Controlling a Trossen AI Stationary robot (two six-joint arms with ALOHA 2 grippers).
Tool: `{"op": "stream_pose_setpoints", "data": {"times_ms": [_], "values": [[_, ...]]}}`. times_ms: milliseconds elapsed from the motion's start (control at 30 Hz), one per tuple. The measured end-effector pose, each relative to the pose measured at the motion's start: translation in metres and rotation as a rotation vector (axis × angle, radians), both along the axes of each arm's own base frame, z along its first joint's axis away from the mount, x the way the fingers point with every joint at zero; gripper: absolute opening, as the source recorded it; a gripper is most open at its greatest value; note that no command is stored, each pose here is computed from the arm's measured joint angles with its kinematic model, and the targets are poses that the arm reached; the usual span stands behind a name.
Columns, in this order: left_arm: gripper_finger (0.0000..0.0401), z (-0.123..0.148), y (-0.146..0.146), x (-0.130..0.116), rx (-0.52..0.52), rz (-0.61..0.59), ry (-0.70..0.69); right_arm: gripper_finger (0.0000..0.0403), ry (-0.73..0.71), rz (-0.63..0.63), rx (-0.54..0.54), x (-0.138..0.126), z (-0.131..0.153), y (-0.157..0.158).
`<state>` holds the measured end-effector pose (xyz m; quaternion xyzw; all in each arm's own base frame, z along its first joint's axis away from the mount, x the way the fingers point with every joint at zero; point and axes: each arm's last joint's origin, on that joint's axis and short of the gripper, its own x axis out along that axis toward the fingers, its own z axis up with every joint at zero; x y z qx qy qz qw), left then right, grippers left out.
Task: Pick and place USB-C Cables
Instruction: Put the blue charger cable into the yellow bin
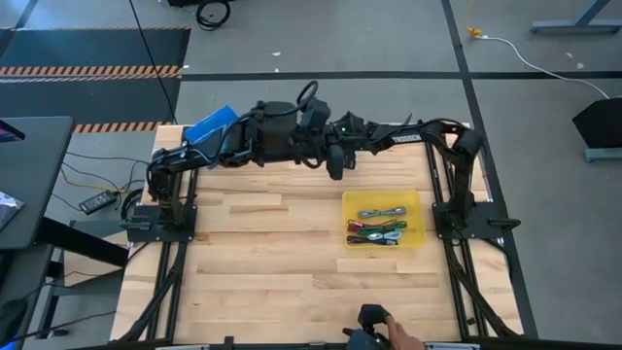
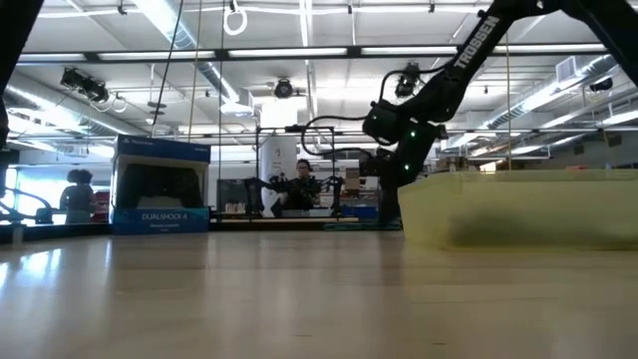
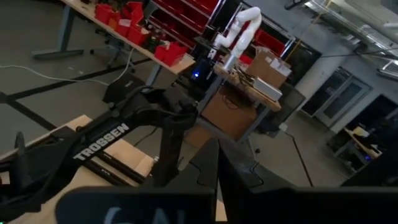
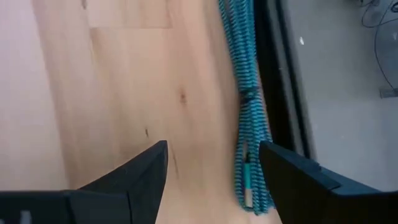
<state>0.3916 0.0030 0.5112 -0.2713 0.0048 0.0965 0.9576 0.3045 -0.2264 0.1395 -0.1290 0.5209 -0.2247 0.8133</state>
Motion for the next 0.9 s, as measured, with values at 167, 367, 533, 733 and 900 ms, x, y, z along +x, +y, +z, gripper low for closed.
{"op": "stream_pose_setpoints", "data": {"times_ms": [167, 367, 533, 733, 900], "values": [[0.0013, -0.001, 0.001, 0.0, 0.0, 0.001, 0.009, 0.0258, 0.04, 0.01, -0.048, -0.001, -0.004, -0.005], [0.0013, -0.002, 0.001, 0.0, 0.002, -0.004, 0.021, 0.0258, 0.105, -0.053, -0.153, -0.007, 0.001, -0.013], [0.0013, -0.003, 0.005, 0.0, 0.005, 0.005, 0.03, 0.0258, 0.109, -0.002, -0.131, -0.01, 0.0, -0.017], [0.0013, -0.003, 0.008, 0.0, 0.012, 0.015, 0.031, 0.0254, 0.067, -0.006, -0.044, -0.011, -0.005, -0.015], [0.0013, -0.003, 0.008, 0.0, 0.012, 0.014, 0.029, 0.0218, 0.051, -0.009, -0.018, -0.015, -0.005, -0.02]]}}
